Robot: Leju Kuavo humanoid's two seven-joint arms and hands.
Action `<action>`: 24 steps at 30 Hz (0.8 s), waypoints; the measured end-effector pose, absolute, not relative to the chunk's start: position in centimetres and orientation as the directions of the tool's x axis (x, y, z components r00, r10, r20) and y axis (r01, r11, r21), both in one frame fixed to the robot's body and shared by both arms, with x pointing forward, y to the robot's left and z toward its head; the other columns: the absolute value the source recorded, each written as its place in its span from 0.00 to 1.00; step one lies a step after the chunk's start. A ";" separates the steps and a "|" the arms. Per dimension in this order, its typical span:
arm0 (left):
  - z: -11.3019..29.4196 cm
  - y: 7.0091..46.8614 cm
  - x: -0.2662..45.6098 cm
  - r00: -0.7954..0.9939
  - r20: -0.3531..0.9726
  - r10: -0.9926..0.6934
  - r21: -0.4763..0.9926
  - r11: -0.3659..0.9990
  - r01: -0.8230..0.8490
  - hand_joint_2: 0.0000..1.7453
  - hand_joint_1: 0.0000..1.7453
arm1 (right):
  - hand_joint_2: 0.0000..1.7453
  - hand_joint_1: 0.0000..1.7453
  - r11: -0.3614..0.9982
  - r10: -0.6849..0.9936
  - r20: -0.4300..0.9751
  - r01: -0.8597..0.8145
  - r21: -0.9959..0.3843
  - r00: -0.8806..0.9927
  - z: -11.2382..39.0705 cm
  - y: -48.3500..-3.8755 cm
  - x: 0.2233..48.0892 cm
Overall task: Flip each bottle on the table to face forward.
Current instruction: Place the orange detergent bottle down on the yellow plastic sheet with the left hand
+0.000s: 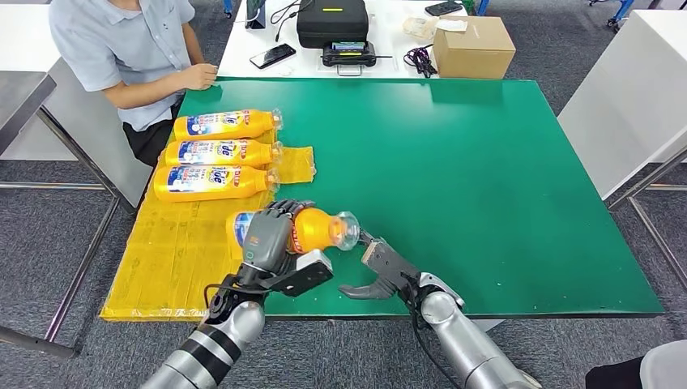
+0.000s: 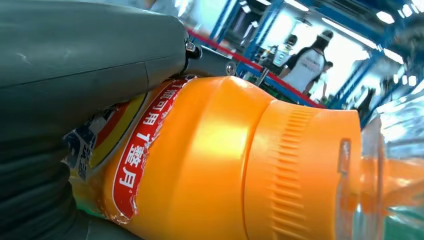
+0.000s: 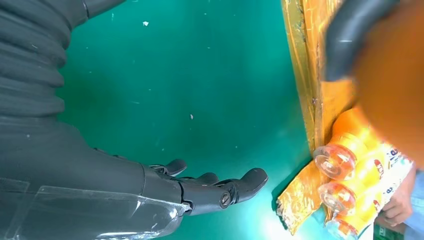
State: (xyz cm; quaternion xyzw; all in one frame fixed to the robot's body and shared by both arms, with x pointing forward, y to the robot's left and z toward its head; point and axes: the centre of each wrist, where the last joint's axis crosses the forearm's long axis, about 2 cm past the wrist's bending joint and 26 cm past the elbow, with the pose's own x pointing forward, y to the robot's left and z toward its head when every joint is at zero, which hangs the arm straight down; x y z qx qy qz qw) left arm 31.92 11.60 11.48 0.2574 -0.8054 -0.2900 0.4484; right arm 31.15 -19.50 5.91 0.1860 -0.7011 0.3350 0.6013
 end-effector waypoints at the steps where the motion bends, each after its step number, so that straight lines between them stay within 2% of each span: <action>1: 11.3 11.8 32.1 -0.465 0.555 -0.690 0.718 0.679 -0.150 1.00 1.00 | 1.00 0.00 0.706 0.140 0.968 -0.664 -0.245 -0.207 5.9 -19.5 31.2; 4: 10.8 12.3 32.5 -0.454 0.480 -0.751 0.784 0.599 -0.161 1.00 1.00 | 1.00 0.00 0.706 0.138 0.969 -0.665 -0.242 -0.207 5.9 -19.5 31.2; 11: 10.4 13.8 33.6 -0.373 0.181 -0.910 0.916 0.294 -0.272 1.00 1.00 | 1.00 0.00 0.712 0.133 0.971 -0.663 -0.233 -0.199 5.7 -19.6 30.9; 18: 10.0 14.5 34.2 -0.337 0.104 -0.936 0.951 0.193 -0.242 1.00 1.00 | 1.00 0.00 0.719 0.130 0.974 -0.658 -0.222 -0.187 5.3 -19.9 30.3; 24: 9.4 16.2 35.7 -0.230 0.033 -0.973 0.984 0.071 -0.161 1.00 1.00 | 1.00 0.00 0.715 0.126 0.975 -0.665 -0.217 -0.182 5.4 -19.9 30.3</action>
